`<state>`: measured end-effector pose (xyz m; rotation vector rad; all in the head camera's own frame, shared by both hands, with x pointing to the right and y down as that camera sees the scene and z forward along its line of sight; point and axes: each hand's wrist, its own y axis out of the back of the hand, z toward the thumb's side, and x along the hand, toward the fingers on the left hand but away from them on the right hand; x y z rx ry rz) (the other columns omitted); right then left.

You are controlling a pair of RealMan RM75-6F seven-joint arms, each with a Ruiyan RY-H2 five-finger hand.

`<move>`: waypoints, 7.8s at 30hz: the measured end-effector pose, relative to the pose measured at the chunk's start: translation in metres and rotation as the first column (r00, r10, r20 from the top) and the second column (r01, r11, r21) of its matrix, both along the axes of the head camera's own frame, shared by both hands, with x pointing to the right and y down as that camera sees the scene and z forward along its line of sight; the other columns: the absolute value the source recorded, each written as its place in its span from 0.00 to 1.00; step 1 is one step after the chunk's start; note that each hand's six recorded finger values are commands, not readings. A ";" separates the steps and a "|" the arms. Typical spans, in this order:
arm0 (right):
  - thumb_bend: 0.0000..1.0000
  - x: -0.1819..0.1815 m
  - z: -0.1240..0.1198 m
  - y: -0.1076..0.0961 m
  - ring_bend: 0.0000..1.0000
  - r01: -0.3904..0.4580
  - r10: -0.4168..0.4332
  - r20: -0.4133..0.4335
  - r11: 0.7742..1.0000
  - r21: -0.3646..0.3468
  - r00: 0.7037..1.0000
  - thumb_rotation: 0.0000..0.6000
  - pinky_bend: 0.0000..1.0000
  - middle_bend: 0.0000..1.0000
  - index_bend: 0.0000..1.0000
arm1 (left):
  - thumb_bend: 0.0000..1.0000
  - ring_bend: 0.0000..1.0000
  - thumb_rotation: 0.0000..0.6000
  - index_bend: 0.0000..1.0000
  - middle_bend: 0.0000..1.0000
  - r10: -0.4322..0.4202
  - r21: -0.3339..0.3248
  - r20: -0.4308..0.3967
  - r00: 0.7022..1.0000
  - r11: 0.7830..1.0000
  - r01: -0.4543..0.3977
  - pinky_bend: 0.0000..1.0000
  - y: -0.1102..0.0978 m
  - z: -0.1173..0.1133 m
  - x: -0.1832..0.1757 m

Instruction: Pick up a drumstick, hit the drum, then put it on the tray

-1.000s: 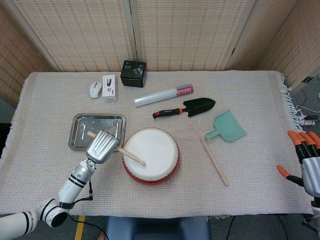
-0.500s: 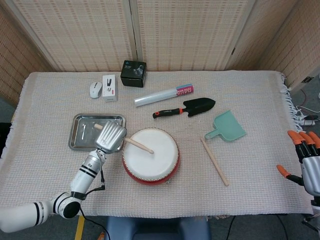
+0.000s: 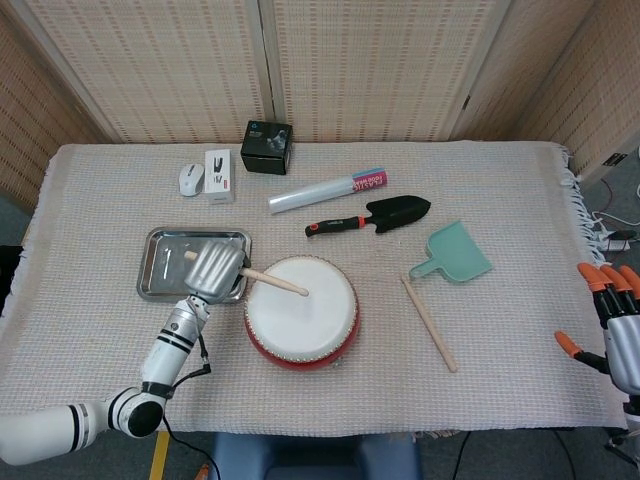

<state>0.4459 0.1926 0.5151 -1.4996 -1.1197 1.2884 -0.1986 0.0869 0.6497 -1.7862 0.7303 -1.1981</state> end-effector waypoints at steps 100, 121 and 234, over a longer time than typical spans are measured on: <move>0.16 0.000 0.022 0.014 0.00 -0.016 0.010 -0.038 0.983 -0.182 0.999 1.00 0.00 0.07 0.01 | 0.71 1.00 1.00 1.00 1.00 -0.075 0.059 -0.004 0.997 0.995 0.075 1.00 -0.001 0.001 -0.033; 0.16 0.001 0.022 0.016 0.00 -0.021 0.014 -0.038 0.983 -0.183 0.999 1.00 0.00 0.07 0.01 | 0.71 1.00 1.00 1.00 1.00 -0.043 0.031 0.030 0.999 0.999 0.042 1.00 0.010 0.012 -0.024; 0.16 0.012 0.030 0.009 0.00 -0.058 0.047 -0.060 0.977 -0.206 0.997 1.00 0.00 0.07 0.00 | 0.43 0.68 1.00 0.58 0.72 -0.269 -0.153 0.247 0.931 0.938 0.312 0.88 -0.045 0.120 -0.136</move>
